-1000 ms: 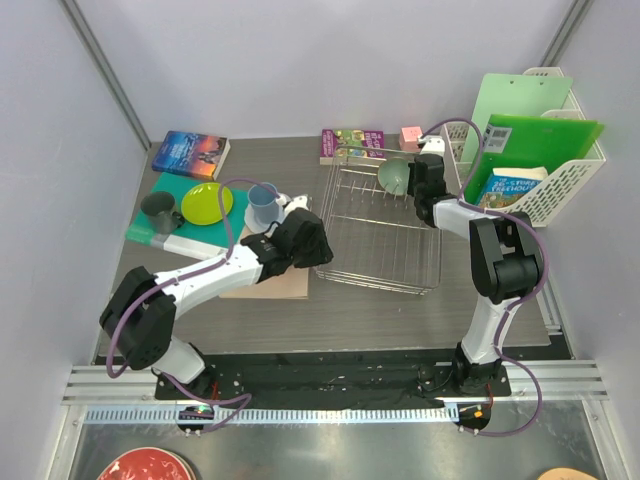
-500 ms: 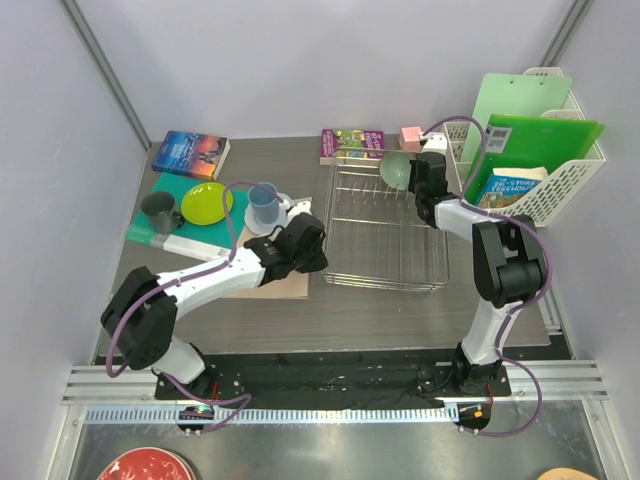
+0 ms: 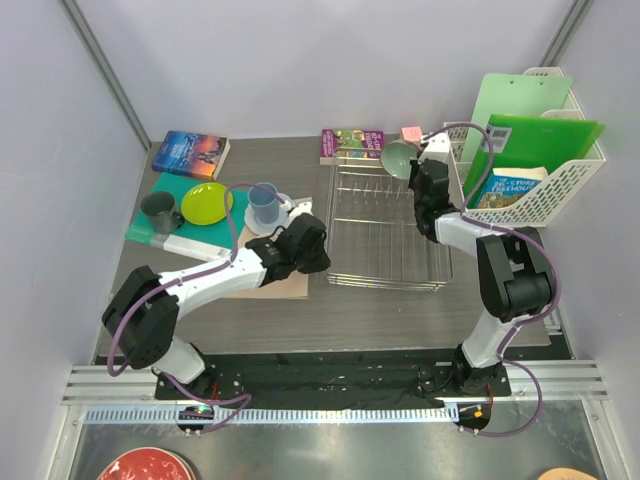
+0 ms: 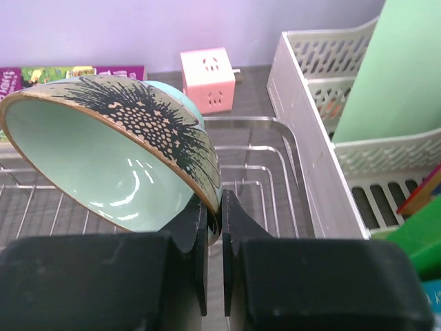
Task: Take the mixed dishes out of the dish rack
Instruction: Adjust the dish rack at the center of the board.
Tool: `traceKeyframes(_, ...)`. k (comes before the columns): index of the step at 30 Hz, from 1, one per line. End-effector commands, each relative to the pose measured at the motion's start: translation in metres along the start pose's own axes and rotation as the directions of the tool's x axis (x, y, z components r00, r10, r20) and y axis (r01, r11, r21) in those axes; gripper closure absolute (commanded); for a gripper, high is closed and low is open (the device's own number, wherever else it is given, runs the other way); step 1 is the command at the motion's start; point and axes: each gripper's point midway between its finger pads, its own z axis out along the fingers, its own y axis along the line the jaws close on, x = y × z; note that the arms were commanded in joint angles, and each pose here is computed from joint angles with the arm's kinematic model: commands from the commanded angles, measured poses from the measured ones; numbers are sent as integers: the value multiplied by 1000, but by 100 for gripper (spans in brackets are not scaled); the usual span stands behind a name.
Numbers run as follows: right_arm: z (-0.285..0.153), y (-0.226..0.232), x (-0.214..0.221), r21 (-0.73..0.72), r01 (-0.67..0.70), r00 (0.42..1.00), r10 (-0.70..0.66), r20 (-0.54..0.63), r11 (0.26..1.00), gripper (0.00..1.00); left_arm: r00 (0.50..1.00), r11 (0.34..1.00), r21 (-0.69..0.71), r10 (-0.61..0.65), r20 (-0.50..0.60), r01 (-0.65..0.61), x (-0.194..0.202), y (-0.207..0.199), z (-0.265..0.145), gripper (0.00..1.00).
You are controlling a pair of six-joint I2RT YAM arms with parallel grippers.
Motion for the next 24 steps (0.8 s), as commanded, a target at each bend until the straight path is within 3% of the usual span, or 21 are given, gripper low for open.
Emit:
traceKeyframes(1,-29,-12,-117,-16,-234,933,229,278,972,99,999,1000,12,18,-34,-18,8,-5,0,100)
traceKeyframes(3,-47,-8,-151,-66,-328,892,332,308,942,99,1000,1000,4,29,3,-29,-4,-8,-6,100)
traceKeyframes(7,-74,4,-178,-130,-394,879,414,235,910,99,995,996,-38,78,61,-76,-27,-9,-21,100)
traceKeyframes(10,-96,11,-194,-178,-441,862,471,189,879,99,987,994,-56,104,122,-97,-47,-12,-33,86)
traceKeyframes(11,-101,15,-196,-200,-448,860,481,169,871,99,984,992,-67,119,132,-111,-50,-10,-36,72)
traceKeyframes(14,-121,25,-200,-249,-476,852,512,106,844,99,973,991,-70,127,191,-115,-67,-14,-49,44)
traceKeyframes(17,-137,27,-195,-268,-503,843,535,57,822,99,965,990,-84,127,232,-110,-80,-16,-59,34)
traceKeyframes(24,-171,57,-174,-316,-604,797,564,-216,732,99,929,982,-168,141,342,-87,-109,-3,-94,30)
